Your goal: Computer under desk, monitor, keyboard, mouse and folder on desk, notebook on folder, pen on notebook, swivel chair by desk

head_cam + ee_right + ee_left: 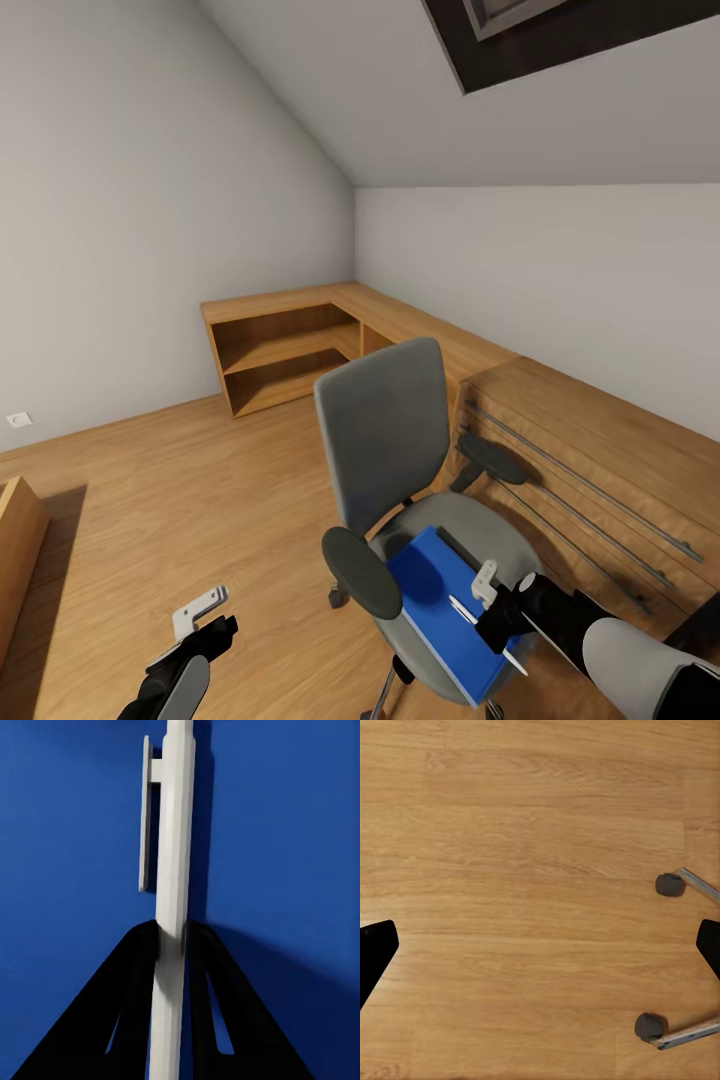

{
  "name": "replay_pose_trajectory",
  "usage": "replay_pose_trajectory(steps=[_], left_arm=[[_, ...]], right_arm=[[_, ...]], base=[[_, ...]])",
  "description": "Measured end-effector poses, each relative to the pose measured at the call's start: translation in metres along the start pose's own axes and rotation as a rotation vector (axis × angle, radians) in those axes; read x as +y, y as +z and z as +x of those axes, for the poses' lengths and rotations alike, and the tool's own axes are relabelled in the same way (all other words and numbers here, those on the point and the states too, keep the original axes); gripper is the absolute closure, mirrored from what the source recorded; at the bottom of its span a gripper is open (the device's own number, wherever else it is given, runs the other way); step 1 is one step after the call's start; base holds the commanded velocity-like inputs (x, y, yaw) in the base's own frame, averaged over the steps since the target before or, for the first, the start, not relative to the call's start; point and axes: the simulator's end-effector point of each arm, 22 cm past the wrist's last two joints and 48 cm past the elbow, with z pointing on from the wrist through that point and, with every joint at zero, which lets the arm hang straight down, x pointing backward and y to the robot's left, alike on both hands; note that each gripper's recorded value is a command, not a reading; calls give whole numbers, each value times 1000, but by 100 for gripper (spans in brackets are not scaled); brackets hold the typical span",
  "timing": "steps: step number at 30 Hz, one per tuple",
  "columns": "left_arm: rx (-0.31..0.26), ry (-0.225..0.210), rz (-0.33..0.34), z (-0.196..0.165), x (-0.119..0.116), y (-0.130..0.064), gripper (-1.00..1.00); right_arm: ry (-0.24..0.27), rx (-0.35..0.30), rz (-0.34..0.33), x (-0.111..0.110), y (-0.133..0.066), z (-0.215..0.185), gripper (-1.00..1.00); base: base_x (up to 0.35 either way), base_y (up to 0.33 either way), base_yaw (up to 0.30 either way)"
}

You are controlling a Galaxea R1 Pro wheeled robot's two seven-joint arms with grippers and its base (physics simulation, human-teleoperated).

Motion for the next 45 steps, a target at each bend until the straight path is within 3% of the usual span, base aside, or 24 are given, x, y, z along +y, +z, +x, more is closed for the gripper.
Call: replay_pose_trajectory(steps=[15,27,33,37,40,45], left_arm=[[-1,1,0,0,1,0,-100],[4,3,-7,-10,1,-15,-100],[34,12,-26,-2,9,-17,-100],[41,14,-32,-3,11,-22,-100],[44,15,-34,-5,12,-25,-100],[46,15,-36,-8,12,-31,-100]], right_arm=[[2,0,1,0,0,0,100],[-1,-6,1,-1,-19,-10,100],[-5,-23,-2,0,-32,-30,100],[16,-13,8,-8,-49,-44,100],[36,-34,27,-27,-72,-57,100],[182,-88,-12,-39,-107,-72,100]], base=[[0,0,0],[0,0,0],[0,0,0],[0,0,0],[0,0,0],[0,0,0]])
